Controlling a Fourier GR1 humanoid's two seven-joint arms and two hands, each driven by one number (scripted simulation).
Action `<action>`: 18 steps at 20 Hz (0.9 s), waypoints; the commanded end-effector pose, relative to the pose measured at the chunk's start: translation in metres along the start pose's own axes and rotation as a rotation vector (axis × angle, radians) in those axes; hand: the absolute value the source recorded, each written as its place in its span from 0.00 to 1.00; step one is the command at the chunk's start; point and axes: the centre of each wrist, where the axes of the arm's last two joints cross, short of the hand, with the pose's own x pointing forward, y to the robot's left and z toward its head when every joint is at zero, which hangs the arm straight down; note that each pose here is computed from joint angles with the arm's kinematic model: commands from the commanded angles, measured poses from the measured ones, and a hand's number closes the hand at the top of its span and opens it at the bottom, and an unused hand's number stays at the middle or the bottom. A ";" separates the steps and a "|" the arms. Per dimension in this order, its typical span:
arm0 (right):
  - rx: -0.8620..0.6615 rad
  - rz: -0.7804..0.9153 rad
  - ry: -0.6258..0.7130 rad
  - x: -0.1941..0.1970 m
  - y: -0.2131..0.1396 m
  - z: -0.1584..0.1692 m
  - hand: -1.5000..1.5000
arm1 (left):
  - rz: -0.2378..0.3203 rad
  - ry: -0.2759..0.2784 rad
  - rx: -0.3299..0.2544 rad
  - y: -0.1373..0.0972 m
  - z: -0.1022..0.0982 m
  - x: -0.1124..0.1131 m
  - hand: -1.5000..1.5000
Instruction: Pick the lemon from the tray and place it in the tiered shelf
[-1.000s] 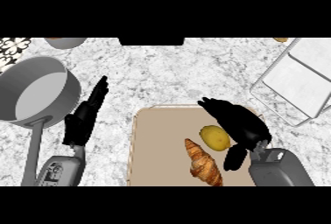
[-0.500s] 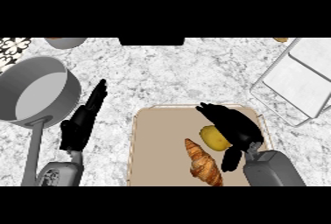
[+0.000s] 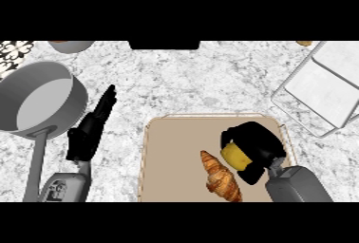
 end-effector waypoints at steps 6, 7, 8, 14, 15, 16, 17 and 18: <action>-0.061 -0.017 -0.094 -0.009 0.021 0.049 1.00 | 0.006 0.002 0.001 0.010 -0.004 0.003 0.50; -0.050 -0.022 -0.119 -0.034 0.013 0.065 1.00 | -0.004 0.011 0.019 0.005 0.000 -0.002 0.50; -0.031 0.000 -0.168 -0.043 0.021 0.090 1.00 | 0.012 0.016 0.027 0.012 0.004 -0.016 0.50; -0.089 -0.103 -0.288 -0.105 0.025 0.177 1.00 | 0.010 0.031 0.059 0.015 0.017 -0.016 0.50; -0.112 -0.113 -0.319 -0.108 0.020 0.188 1.00 | 0.015 0.016 0.056 0.005 -0.001 0.000 0.50; -0.145 -0.201 -0.326 -0.122 0.032 0.196 1.00 | -0.001 0.034 0.062 0.010 0.017 -0.019 0.50; -0.156 -0.277 -0.367 -0.114 0.031 0.202 1.00 | 0.006 0.023 0.063 0.015 0.002 -0.003 0.50; -0.226 -0.367 -0.397 -0.112 0.031 0.198 1.00 | -0.015 0.025 0.063 0.012 0.009 -0.016 0.50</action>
